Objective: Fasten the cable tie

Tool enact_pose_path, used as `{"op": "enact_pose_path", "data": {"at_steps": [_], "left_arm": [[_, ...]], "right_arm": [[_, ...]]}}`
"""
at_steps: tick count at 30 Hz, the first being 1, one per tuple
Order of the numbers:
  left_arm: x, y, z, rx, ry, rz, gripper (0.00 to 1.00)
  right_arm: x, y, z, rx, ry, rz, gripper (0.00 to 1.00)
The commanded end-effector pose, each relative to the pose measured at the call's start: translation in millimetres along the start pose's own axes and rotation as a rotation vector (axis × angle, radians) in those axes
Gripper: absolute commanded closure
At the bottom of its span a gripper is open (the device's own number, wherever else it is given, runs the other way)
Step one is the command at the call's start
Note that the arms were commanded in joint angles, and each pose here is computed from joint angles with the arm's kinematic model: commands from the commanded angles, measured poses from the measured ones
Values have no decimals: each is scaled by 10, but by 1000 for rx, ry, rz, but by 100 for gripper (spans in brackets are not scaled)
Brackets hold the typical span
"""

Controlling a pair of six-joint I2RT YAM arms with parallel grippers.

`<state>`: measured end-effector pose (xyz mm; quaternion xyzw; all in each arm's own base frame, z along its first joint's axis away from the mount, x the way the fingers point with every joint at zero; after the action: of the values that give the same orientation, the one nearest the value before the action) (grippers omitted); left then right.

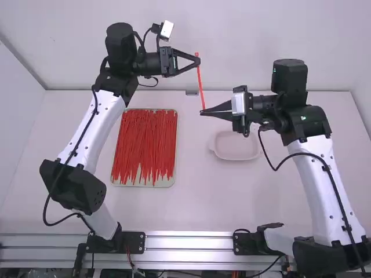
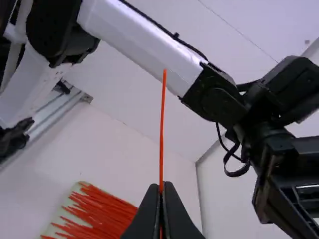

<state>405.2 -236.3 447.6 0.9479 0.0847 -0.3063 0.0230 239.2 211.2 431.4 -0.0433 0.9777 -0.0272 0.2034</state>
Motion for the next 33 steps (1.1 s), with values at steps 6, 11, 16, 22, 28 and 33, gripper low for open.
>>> {"op": "enact_pose_path", "data": {"at_steps": [6, 11, 16, 22, 28, 33], "left_arm": [[-57, -4, 36, 11, 101, 21, 98], [-37, -1, 53, 11, 117, 21, 98], [-63, -2, 90, 21, 329, 50, 98], [55, -74, 96, 10, 660, 22, 98], [125, -227, -14, -14, 776, -16, 98], [97, -309, -142, -48, 897, -31, 98]], "right_arm": [[85, 11, -111, -118, 55, -97, 100], [-69, 73, -113, -115, 200, -122, 100], [-387, 124, -170, -100, 379, -117, 100], [-841, 88, -117, -126, 669, 33, 100], [-1102, -95, 93, -161, 1013, 130, 100], [-993, -21, 107, -139, 1188, 45, 100]]}}
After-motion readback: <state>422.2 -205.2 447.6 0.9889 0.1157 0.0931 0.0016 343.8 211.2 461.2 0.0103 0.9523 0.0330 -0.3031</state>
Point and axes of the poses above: each hand's point on the last joint's axis, 136 mm out from that joint toward the fingers, its own y axis out along the fingers, its own x axis along the line the jaws close on, z = x × y, the point moved 1 cm from there along -y, back along the fingers, and after that the axes turned 10 degrees about y, right-handed, at the moved point
